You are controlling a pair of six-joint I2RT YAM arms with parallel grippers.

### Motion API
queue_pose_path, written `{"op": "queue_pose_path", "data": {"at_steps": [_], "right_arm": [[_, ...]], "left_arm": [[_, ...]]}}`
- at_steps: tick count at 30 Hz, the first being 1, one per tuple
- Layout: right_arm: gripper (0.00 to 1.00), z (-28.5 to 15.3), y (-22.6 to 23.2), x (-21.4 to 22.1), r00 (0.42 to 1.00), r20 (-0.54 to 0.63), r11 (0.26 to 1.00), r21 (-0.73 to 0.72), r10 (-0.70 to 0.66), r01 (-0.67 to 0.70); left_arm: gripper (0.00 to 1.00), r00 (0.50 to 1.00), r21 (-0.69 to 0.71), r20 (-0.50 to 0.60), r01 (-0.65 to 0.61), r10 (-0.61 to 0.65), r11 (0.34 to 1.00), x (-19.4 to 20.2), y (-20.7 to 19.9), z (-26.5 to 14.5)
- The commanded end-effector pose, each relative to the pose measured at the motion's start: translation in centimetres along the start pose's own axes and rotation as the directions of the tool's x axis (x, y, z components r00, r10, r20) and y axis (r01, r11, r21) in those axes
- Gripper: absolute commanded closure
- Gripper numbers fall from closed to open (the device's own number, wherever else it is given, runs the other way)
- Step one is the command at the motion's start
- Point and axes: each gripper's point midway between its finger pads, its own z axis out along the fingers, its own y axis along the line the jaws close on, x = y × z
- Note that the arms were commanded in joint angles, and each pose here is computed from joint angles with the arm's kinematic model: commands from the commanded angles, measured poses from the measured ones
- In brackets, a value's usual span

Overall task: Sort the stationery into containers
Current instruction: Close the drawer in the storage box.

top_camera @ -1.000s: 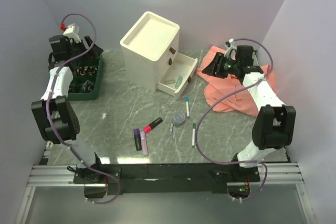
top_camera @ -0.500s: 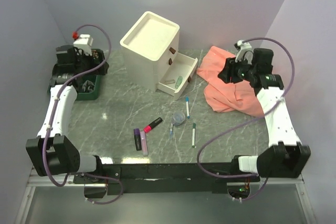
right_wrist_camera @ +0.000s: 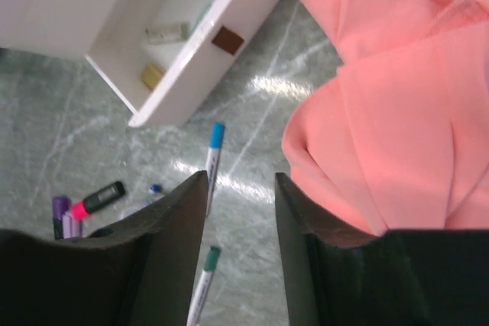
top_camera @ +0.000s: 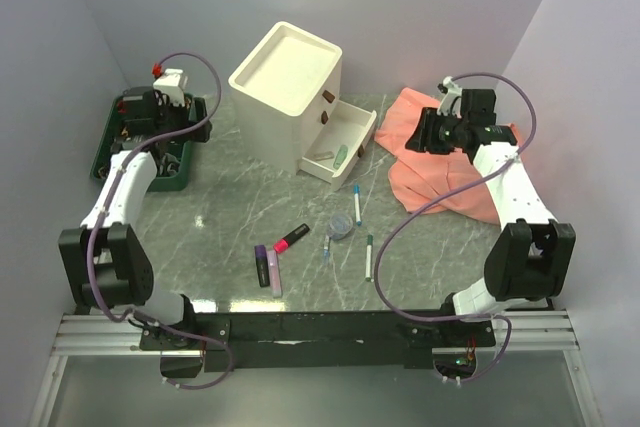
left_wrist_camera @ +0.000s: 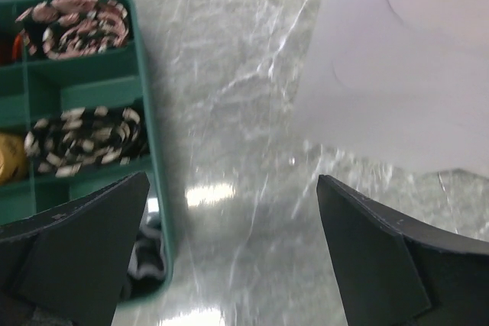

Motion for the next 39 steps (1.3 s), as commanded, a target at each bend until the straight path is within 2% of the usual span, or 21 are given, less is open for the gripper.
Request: {"op": "queue_pose_path", "data": {"at_steps": [1,2,3,5,8,12,15,21,28,39], "right_arm": [[0.57,2.4,0.2,-2.4,0.991,0.062,0.992,-0.054,0.118,-0.115],[0.68,3.0,0.1,-2.9,0.989,0.051,0.988,-0.07,0.141,-0.137],[0.72,4.8,-0.1,-2.1,0.983,-0.004,0.978,-0.098,0.182,-0.181],[0.82,5.8,0.1,-3.0,0.982,0.011,0.973,-0.139,0.19,-0.186],[0.9,7.5,1.0,-4.9,0.983,0.026,0.965,-0.194,0.184,-0.176],[0.92,10.7,0.1,-5.3,0.97,-0.005,0.951,-0.198,0.243,-0.239],[0.92,12.7,-0.5,-5.9,0.966,-0.01,0.946,-0.201,0.257,-0.254],[0.91,16.9,-0.5,-5.9,0.964,-0.044,0.943,-0.201,0.262,-0.266],[0.91,19.7,0.0,-4.5,0.962,-0.086,0.943,-0.197,0.258,-0.27],[0.89,23.2,6.6,-4.2,0.972,-0.11,0.93,-0.288,0.206,-0.23]], "left_arm": [[0.01,0.993,0.064,0.118,-0.025,0.017,0.998,-3.4,-0.1,3.3],[0.01,0.993,0.067,0.12,-0.019,0.011,0.998,-4.1,0.1,4.3],[0.0,0.993,0.071,0.117,-0.016,0.008,0.997,-4.4,0.1,4.9],[0.01,0.991,0.046,0.13,-0.003,-0.003,0.999,-5.9,1.0,5.9],[0.03,0.988,0.036,0.152,-0.006,0.001,0.999,-7.5,1.7,7.1],[0.07,0.982,0.068,0.178,0.058,-0.07,0.996,-8.8,1.4,8.0],[0.05,0.982,0.118,0.166,0.07,-0.089,0.991,-8.8,0.4,9.0],[0.02,0.991,0.149,0.129,0.02,-0.04,0.989,-7.6,-1.4,10.7],[0.01,0.991,0.121,0.129,-0.041,0.025,0.992,-7.5,-0.9,11.2],[0.02,0.997,0.222,0.078,-0.027,0.01,0.975,-6.1,-2.9,11.1]]}}
